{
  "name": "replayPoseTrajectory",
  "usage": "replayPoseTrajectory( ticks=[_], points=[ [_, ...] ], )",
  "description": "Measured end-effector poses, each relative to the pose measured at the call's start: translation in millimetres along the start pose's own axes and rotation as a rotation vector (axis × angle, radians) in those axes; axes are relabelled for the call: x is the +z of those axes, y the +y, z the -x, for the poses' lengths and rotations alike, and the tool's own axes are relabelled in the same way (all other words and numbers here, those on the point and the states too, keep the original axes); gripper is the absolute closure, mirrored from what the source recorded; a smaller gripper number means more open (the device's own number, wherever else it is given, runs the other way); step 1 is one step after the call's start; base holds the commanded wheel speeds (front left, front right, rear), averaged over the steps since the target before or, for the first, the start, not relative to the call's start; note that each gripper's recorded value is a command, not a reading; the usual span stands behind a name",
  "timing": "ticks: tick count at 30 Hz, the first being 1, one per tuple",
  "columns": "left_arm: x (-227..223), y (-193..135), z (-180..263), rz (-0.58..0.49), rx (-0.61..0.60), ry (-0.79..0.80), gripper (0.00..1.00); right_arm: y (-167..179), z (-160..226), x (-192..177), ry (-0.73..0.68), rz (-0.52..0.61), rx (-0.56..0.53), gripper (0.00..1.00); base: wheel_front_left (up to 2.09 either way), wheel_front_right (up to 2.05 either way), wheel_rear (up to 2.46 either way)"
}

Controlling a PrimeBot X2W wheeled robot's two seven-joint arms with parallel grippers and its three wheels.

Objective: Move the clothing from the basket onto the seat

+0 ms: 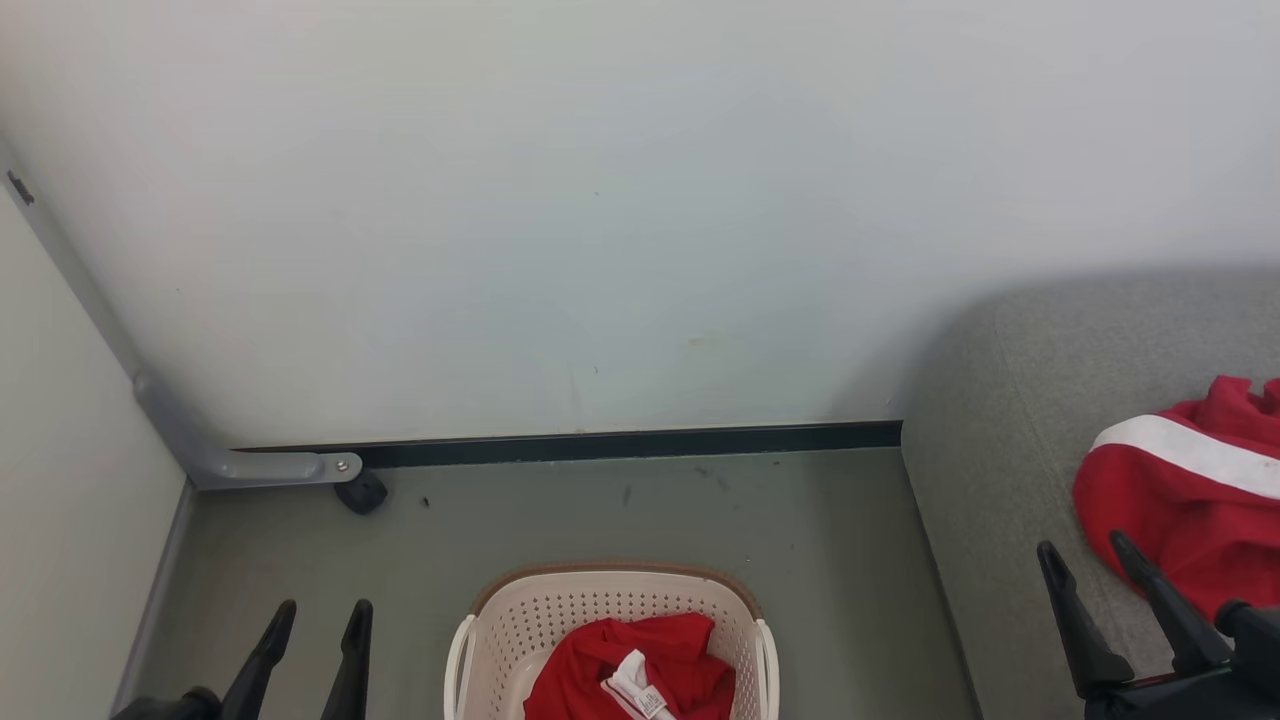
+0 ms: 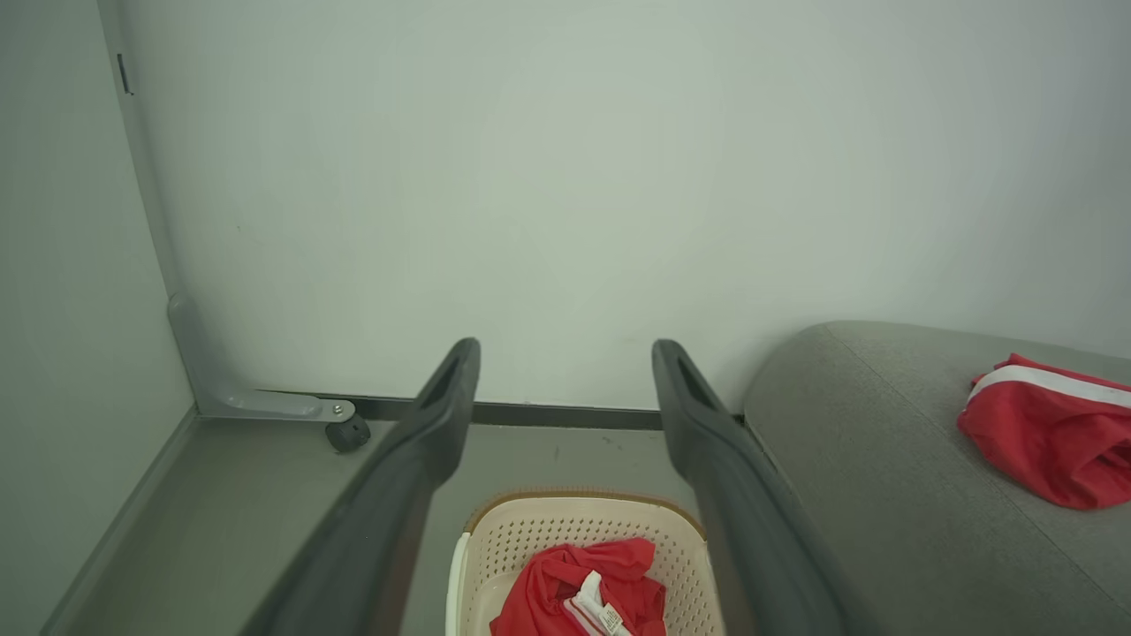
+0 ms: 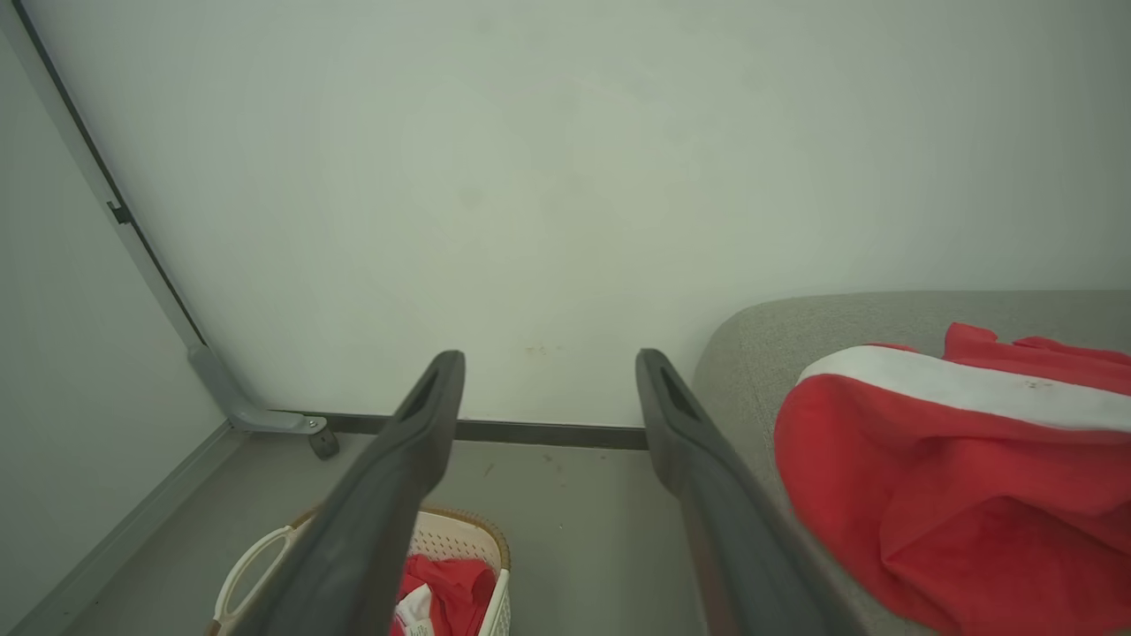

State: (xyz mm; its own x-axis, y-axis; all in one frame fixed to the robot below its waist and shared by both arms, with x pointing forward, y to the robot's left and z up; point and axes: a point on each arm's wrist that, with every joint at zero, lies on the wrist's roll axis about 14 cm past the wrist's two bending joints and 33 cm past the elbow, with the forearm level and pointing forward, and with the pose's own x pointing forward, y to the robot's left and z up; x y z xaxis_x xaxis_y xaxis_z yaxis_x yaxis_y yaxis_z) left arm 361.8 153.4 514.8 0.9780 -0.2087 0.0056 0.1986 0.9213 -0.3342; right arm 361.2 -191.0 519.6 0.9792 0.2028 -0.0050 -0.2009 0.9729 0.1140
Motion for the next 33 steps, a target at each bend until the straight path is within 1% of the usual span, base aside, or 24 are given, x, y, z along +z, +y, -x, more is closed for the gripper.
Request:
replayPoseTrajectory(
  ticks=[6, 10, 16, 33],
  points=[
    [4, 13, 5, 0.002, 0.058, -0.029, 0.0, 3, -2, 2, -0.019, 0.002, -0.003, 0.0, 0.0, 0.0, 0.0],
    [4, 15, 9, 0.001, 0.08, -0.043, 0.0, 6, -1, 4, -0.033, -0.002, -0.006, 0.0, 0.0, 0.0, 0.0],
    [6, 20, 12, 0.001, 0.107, -0.063, 0.0, 14, 2, -2, -0.035, -0.044, -0.02, 0.0, 0.0, 0.0, 0.0],
    [13, 19, 11, -0.016, 0.117, -0.095, 0.0, 12, 0, 3, -0.065, -0.013, -0.039, 0.0, 0.0, 0.0, 0.0]
  ],
)
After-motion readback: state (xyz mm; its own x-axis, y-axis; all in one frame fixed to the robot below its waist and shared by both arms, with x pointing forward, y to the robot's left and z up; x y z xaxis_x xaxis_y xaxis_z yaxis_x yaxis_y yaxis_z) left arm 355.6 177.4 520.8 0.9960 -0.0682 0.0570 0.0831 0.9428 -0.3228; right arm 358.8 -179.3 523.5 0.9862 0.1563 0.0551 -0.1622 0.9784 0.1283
